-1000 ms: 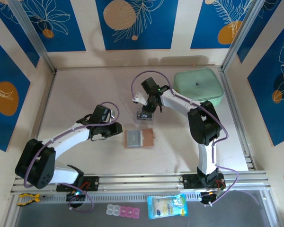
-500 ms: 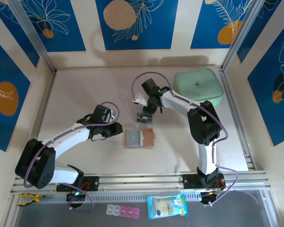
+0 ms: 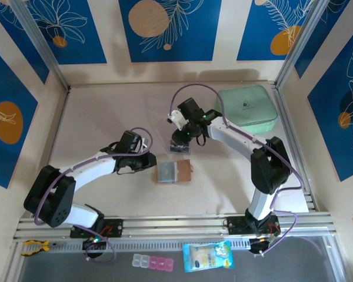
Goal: Take the credit cards out of the card holder
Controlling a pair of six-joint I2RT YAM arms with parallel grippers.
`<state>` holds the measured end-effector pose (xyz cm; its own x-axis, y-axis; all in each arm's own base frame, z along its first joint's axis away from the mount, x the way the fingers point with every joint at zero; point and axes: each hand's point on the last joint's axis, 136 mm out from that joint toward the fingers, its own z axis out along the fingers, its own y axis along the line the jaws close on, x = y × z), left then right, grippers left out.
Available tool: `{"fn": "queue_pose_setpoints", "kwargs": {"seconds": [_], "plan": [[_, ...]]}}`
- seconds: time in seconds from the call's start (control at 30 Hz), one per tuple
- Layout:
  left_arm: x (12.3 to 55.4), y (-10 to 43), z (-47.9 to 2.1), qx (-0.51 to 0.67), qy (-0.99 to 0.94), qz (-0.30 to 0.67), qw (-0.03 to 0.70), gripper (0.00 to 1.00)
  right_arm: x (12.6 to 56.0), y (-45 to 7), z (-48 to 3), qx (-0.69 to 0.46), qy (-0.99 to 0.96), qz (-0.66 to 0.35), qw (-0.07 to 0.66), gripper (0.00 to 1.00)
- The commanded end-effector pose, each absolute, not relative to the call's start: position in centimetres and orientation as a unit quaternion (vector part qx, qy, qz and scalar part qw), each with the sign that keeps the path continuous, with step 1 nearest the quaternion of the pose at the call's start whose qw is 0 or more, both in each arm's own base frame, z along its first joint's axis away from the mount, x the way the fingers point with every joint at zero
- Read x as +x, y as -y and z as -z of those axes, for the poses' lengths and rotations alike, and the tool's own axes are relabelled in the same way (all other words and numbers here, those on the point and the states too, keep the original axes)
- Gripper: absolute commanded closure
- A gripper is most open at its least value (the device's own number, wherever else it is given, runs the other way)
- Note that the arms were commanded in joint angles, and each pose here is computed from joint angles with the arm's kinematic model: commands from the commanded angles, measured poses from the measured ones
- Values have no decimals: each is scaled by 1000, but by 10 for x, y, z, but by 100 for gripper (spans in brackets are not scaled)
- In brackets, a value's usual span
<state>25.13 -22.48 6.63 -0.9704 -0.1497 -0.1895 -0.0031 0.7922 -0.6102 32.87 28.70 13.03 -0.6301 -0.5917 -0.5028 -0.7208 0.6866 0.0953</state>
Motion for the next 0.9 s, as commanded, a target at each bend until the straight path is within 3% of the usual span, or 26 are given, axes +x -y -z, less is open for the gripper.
{"fn": "queue_pose_setpoints", "kwargs": {"seconds": [0.0, 0.2, 0.53, 0.87], "plan": [[243, 230, -57, -36, -941, 322, 101, 81, 298, -303, -130, -244, -924, -241, 166, 65], [232, 220, -38, -37, -950, 296, 95, 86, 260, -319, -107, -150, -935, -308, 95, 70], [228, 230, -26, -34, -945, 313, 82, 90, 235, -322, -85, -85, -945, -315, 37, 76], [222, 228, -14, -36, -953, 293, 68, 91, 225, -338, -81, -80, -939, -335, 8, 63]]}}
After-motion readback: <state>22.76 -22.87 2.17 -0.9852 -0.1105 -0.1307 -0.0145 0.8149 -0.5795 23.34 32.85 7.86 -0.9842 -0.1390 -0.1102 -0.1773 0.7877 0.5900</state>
